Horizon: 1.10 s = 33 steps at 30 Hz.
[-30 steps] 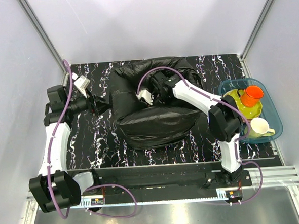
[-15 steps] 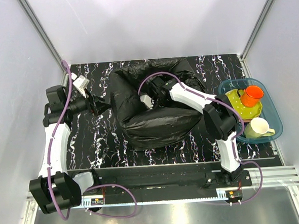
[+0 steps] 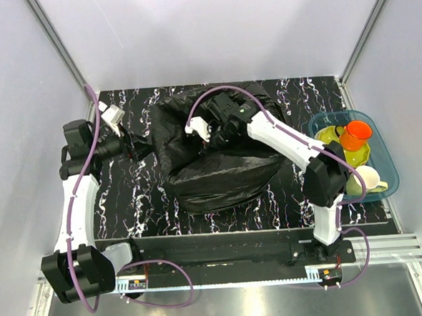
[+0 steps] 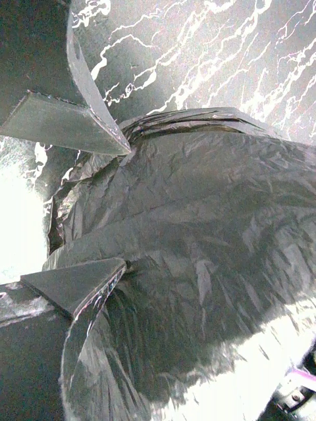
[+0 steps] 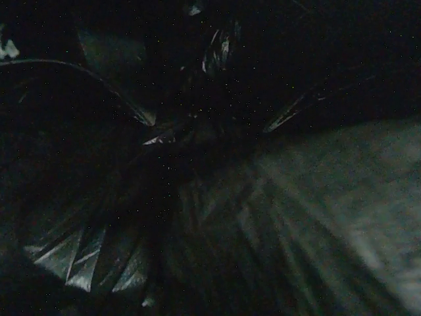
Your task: Put the trash bags into the trash bin
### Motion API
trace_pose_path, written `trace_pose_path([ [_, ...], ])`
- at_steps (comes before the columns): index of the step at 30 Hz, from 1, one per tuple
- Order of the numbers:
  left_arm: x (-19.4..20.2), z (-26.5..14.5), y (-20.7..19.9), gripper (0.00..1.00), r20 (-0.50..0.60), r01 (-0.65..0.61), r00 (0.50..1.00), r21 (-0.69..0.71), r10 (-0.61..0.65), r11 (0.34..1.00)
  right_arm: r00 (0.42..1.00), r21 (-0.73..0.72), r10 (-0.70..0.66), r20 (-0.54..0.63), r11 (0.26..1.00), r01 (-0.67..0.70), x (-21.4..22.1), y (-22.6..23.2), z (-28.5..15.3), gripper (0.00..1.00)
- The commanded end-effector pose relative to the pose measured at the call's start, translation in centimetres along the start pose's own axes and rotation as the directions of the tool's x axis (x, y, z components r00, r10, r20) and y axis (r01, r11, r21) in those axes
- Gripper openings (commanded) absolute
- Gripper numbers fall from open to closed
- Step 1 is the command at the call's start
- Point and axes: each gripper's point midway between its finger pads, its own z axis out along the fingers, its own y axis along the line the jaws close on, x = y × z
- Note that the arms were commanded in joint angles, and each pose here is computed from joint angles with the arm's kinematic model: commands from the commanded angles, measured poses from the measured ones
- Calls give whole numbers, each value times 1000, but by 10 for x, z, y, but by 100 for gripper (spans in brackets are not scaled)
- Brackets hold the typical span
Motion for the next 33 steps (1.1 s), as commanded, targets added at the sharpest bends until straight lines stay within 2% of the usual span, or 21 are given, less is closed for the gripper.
trace_pose_path([
  [1,-35,-10,-9,67,66,-110,992,-35,112,993,994,85,-47,103,996,38,-35,-3,-40,72],
  [6,-50,-14,-14,67,86,-152,984,-46,156,987,975,186,-108,195,980,71,-64,-7,-77,68],
  [9,-53,-15,-14,67,81,-155,984,-50,158,987,965,205,-171,201,970,129,-72,-8,-87,67],
  [12,-51,-15,-15,68,77,-153,985,-50,156,987,958,121,-180,221,980,156,-77,8,-86,75],
  [16,-50,-16,-14,70,78,-150,985,-56,154,987,958,2,-131,254,991,135,-86,32,-75,77],
  [21,-47,-15,-13,73,78,-144,986,-63,148,988,976,-31,-127,179,990,135,-67,31,-31,80],
  [28,-41,-16,-11,75,64,-147,986,-72,152,986,987,-35,-159,-40,987,157,5,4,42,87],
  [33,-36,-16,-9,75,48,-157,986,-81,161,984,979,-44,-174,-109,985,170,33,-2,66,89],
])
